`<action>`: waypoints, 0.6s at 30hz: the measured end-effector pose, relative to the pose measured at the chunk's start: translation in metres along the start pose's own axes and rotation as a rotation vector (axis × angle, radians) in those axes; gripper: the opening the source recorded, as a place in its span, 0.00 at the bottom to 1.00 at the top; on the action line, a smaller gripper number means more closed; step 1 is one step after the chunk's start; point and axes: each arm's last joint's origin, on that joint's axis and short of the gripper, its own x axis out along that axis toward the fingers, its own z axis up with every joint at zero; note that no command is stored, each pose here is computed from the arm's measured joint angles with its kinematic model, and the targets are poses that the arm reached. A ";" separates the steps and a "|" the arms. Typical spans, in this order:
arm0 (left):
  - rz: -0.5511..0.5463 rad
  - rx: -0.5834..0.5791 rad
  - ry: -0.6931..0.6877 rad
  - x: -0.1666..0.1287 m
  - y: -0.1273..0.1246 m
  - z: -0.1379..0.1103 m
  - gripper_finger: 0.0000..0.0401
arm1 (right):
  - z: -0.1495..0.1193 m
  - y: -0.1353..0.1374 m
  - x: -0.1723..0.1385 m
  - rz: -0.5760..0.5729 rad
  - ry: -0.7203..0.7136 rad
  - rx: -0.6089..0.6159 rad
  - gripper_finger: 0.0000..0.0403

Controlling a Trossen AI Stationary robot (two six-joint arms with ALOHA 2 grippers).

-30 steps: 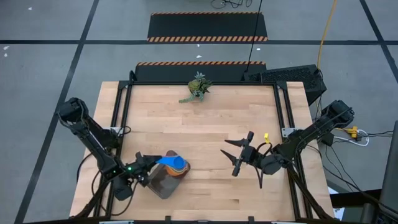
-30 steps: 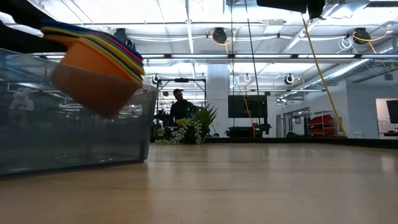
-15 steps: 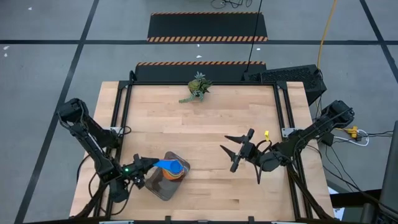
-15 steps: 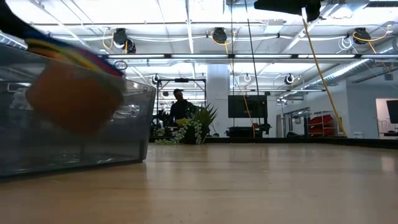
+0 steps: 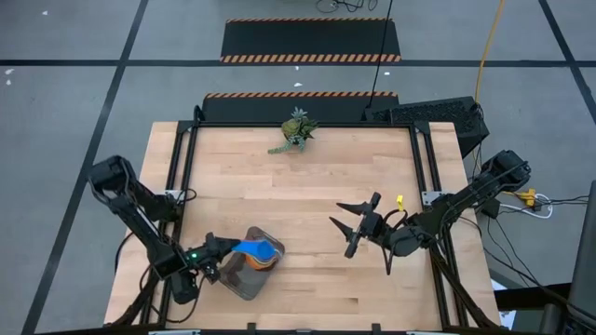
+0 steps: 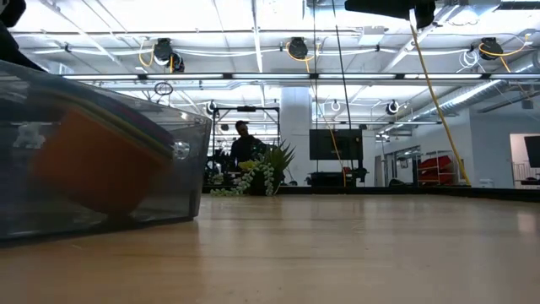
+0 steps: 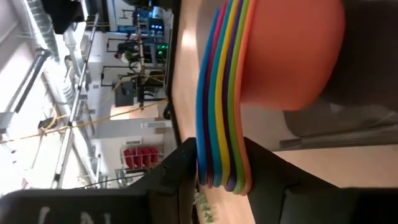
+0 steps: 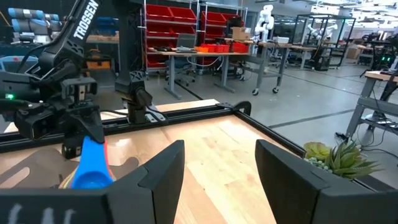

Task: Nest measuring cups in basket
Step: Put the nested measuring cups into the black bin

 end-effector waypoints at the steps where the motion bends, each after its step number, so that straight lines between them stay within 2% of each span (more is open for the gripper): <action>1: -0.005 -0.005 0.000 0.000 -0.001 0.000 0.29 | 0.000 0.000 0.000 0.000 0.000 0.000 0.48; 13: -0.048 -0.035 -0.030 -0.005 -0.006 0.002 0.30 | 0.000 0.000 0.000 0.001 0.000 0.000 0.48; 18: -0.077 -0.034 -0.052 -0.009 -0.008 0.002 0.41 | 0.000 0.000 0.000 0.001 0.000 -0.003 0.48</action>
